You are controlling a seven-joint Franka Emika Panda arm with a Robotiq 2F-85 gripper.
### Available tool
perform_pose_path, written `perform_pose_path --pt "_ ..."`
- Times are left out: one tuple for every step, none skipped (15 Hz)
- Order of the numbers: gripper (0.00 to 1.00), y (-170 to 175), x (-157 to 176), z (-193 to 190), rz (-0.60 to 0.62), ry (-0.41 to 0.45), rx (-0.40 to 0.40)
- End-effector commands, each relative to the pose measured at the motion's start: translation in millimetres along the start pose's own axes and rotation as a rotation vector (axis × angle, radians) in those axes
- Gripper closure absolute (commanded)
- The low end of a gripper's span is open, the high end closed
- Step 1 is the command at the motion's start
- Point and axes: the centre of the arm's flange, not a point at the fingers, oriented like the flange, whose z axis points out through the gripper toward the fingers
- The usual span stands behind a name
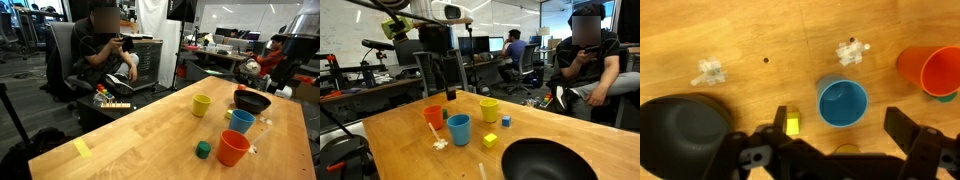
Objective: Stack the cups from blue to yellow to orange
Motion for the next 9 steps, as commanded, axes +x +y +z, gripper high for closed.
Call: perform_pose_path --pt "0.0 -7.4 12.6 17.8 0.07 0.03 0.003" --pt "0.0 -7.4 15.7 23.5 0.084 0.024 -0.002" --pt "0.0 -7.4 17.8 29.7 0.1 0.015 -0.008" --pt "0.0 -7.3 19.7 36.3 0.117 0.009 -0.012" --pt "0.0 -6.5 21.5 42.8 0.135 0.007 -0.02" --pt "0.0 -5.7 23.9 49.9 0.152 0.0 -0.026" --pt "0.0 -4.6 25.6 55.2 0.168 -0.002 -0.029" --pt "0.0 -3.4 27.7 60.8 0.184 -0.003 -0.033" --pt "0.0 -2.5 29.6 65.8 0.199 0.002 -0.036"
